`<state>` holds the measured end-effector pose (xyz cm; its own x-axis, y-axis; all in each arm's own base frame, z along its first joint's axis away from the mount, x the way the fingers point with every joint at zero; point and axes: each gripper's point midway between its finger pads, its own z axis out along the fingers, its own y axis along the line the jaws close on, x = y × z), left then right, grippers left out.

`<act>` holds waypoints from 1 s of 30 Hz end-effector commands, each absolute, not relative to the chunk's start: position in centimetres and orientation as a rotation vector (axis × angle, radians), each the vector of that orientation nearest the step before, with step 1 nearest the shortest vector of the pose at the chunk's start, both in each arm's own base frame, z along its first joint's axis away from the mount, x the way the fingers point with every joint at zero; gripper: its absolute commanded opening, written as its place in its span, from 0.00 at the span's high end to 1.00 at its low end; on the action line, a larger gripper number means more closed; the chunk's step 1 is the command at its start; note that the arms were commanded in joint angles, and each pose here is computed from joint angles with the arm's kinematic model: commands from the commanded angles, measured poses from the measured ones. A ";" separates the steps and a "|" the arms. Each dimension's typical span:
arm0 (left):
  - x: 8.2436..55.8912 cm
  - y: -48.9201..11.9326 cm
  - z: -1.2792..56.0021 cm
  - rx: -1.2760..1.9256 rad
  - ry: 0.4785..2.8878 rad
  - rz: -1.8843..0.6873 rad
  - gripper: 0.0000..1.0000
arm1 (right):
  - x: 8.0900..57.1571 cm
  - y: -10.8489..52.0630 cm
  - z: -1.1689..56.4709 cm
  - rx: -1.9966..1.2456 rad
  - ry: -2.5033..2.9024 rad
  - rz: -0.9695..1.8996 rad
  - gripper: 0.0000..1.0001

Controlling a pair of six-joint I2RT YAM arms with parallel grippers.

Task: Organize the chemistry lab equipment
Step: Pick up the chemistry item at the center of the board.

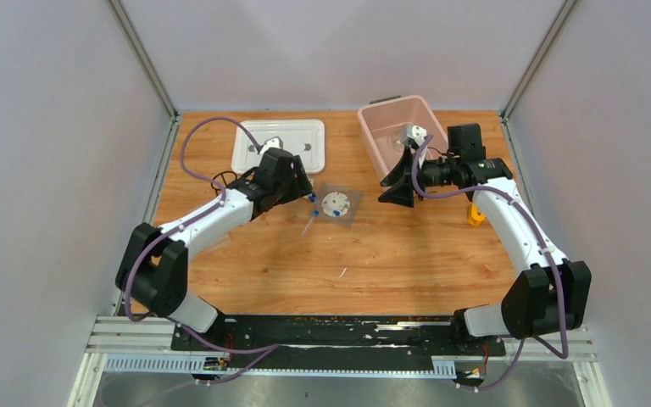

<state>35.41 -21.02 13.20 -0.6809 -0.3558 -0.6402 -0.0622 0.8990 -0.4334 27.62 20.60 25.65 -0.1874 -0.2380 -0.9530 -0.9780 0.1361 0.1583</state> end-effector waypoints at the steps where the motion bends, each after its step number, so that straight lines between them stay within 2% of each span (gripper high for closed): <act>1: 38.4 -19.9 12.9 -0.609 2.264 -0.350 0.28 | 28.8 20.5 26.2 -1.247 1.557 1.058 0.50; 4: 39.3 -19.4 11.9 -0.691 2.291 -0.240 0.39 | 29.1 20.3 25.8 -1.243 1.570 1.037 0.50; 14: 41.5 -20.6 8.7 -0.713 2.324 -0.198 0.53 | 29.9 20.2 24.5 -1.240 1.622 1.019 0.49; 30: 42.8 -21.3 6.2 -0.683 2.356 -0.163 0.53 | 30.4 20.1 23.5 -1.251 1.656 1.028 0.48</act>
